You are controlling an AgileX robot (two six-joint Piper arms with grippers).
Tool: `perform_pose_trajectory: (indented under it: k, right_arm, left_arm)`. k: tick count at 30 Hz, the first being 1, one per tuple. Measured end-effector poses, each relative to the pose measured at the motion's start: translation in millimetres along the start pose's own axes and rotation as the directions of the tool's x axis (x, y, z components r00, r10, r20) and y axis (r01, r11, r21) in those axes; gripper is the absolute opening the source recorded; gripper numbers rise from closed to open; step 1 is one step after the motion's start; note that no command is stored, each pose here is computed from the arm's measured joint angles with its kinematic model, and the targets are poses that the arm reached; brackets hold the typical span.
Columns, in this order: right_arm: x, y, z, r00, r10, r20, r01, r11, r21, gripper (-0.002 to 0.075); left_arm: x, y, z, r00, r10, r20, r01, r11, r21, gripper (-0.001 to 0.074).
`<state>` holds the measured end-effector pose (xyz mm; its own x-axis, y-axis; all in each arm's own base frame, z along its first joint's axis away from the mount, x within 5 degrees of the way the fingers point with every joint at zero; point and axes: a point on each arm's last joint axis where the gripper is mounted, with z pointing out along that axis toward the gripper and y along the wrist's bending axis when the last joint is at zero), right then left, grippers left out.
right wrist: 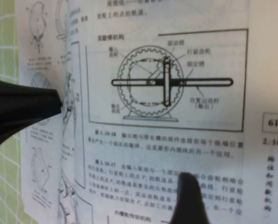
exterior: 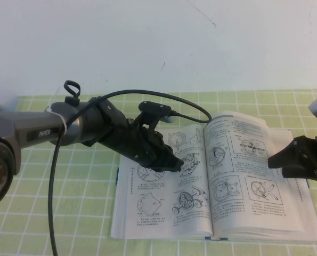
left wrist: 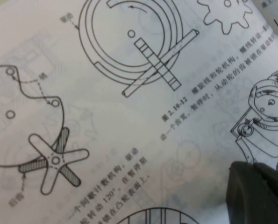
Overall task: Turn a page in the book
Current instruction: Open the closed book
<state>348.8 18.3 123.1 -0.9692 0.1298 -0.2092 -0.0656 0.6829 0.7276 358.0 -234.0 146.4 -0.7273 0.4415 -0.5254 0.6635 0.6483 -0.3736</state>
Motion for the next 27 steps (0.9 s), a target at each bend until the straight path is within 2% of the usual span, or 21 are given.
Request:
perform_pose_trajectory:
  k: [11,19,27]
  right_arm:
    - [0,1,1,1.0,0.003,0.004,-0.003,1.0,-0.017,0.0451]
    - [-1,8,1,1.0,0.012,0.011,-0.011,0.996,-0.086,0.0451]
    - [-1,10,1,1.0,0.01,0.006,-0.009,0.994,-0.109,0.0451]
  left_arm:
    - [0,0,0,1.0,-0.002,-0.001,0.002,1.0,0.006,-0.0004]
    - [0,0,0,1.0,-0.011,0.001,0.011,1.0,0.012,-0.0004]
    - [0,-1,0,1.0,-0.015,0.002,0.015,1.0,0.016,-0.0004]
